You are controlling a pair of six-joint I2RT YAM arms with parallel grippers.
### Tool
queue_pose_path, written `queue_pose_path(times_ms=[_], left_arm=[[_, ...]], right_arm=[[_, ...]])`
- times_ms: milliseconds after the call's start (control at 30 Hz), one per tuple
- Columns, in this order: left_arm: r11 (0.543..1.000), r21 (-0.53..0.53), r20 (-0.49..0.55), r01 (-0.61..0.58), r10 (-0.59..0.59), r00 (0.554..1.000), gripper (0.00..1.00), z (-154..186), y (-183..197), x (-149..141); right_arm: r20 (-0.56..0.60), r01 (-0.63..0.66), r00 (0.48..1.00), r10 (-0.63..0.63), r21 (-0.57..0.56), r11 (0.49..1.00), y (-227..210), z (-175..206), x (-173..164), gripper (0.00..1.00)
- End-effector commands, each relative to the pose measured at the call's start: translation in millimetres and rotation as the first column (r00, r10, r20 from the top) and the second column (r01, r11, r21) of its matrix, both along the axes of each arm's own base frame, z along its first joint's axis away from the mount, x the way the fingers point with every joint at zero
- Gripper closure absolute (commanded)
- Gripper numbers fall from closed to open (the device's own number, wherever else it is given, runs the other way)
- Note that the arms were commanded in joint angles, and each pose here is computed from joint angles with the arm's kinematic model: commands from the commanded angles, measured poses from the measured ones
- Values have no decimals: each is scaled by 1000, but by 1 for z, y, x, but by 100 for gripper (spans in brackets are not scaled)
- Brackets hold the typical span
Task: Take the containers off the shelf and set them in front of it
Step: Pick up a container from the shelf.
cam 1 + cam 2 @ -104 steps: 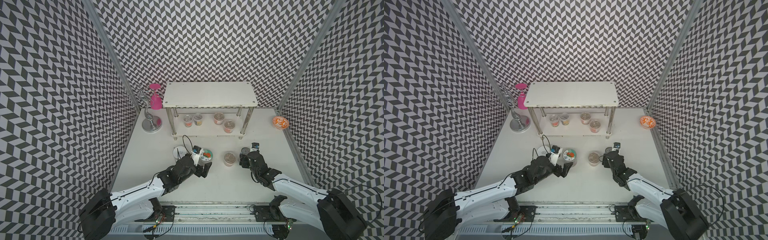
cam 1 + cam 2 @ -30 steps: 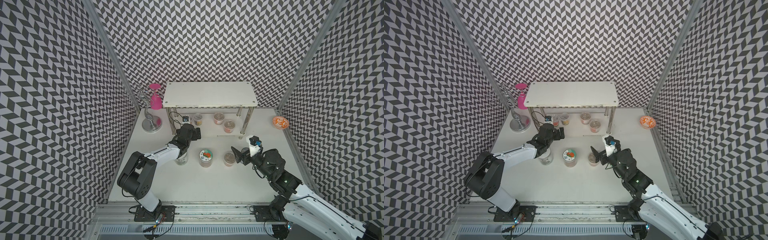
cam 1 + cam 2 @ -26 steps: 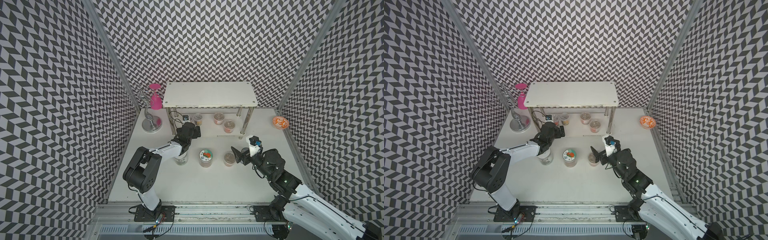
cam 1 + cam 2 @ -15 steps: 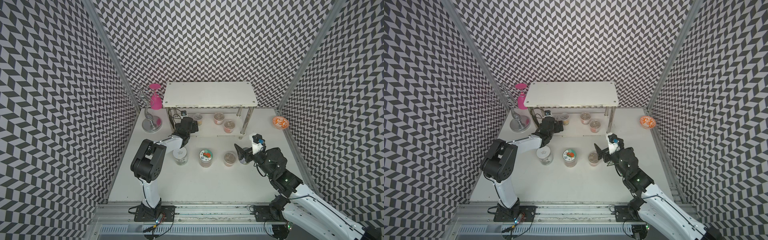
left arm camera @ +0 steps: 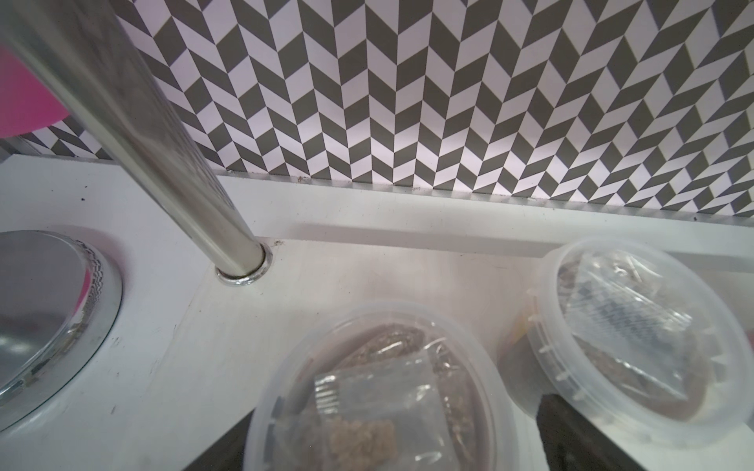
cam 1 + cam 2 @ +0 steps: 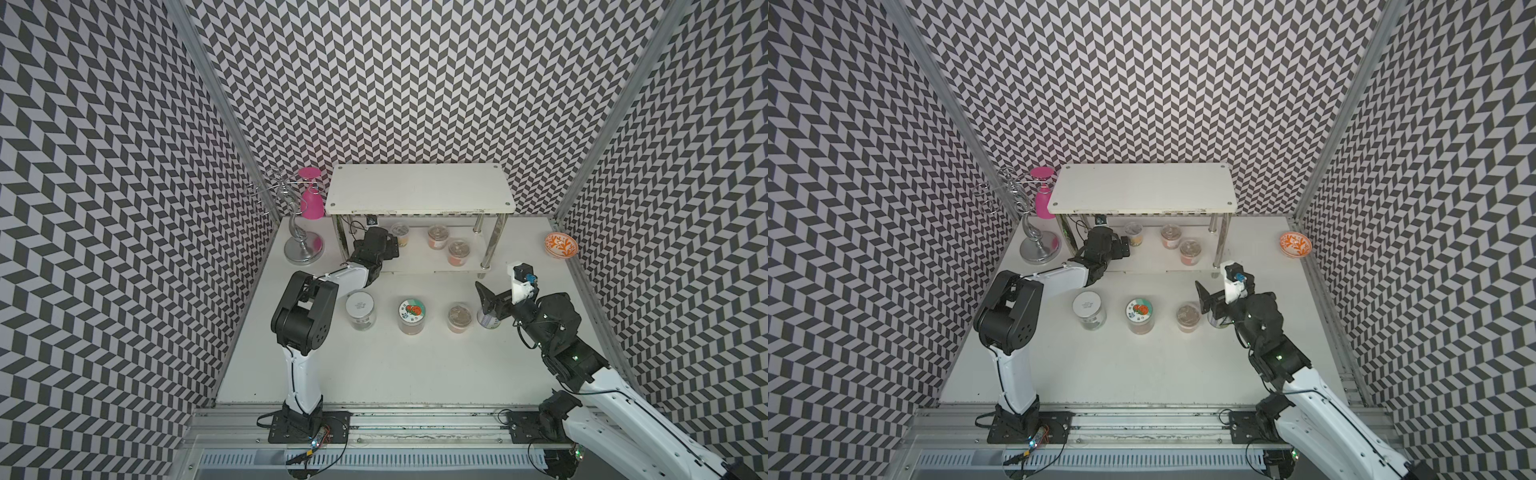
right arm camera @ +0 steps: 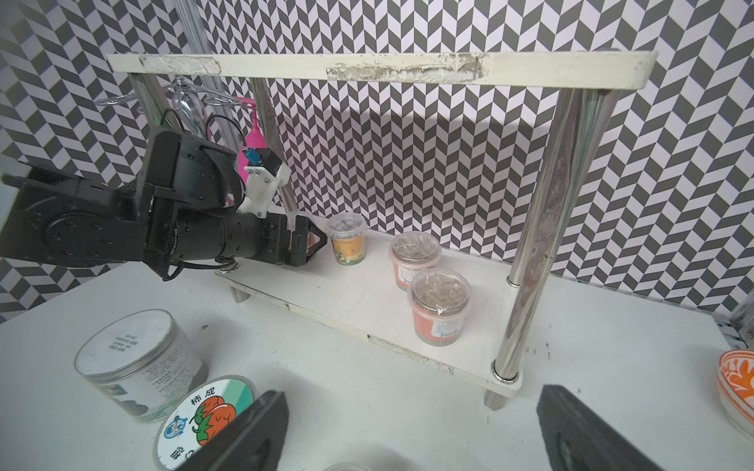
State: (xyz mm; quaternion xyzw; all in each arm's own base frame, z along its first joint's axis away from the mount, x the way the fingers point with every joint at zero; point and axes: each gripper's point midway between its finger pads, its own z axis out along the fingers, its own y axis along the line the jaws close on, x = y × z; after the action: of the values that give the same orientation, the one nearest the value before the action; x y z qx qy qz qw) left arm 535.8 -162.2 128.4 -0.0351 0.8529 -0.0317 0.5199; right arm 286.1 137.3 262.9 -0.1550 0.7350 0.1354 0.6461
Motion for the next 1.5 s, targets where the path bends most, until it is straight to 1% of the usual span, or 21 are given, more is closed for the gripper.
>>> queue_pose_path(times_ms=[0,167,500,600,700,800,867,967,1467], left_arm=[[1000,13,-4,2,-2,1000,1,-2,3,7],[1000,26,-5,-11,11,1000,6,-5,9,10],[998,66,1,18,-18,1000,16,-8,8,16],[996,77,6,34,-34,999,21,-6,6,17],[996,86,4,37,-37,999,22,-7,7,18],[995,86,9,48,-49,999,28,-4,6,18],[995,89,11,55,-56,998,28,-2,5,17],[994,88,20,65,-67,998,32,3,4,14],[993,66,58,99,-103,993,34,23,2,-11]], right_arm=[[64,-11,998,8,51,999,-1,22,0,0],[63,-20,998,16,57,998,0,22,1,0],[58,-34,998,30,66,997,3,20,2,0],[56,-31,998,27,66,997,2,20,2,0],[57,-30,998,26,68,997,2,20,2,0],[58,-30,998,26,70,997,1,21,2,0],[57,-31,998,27,71,997,2,20,2,0],[57,-32,998,28,74,997,1,21,2,0],[52,-41,998,36,95,995,2,18,-2,1]])
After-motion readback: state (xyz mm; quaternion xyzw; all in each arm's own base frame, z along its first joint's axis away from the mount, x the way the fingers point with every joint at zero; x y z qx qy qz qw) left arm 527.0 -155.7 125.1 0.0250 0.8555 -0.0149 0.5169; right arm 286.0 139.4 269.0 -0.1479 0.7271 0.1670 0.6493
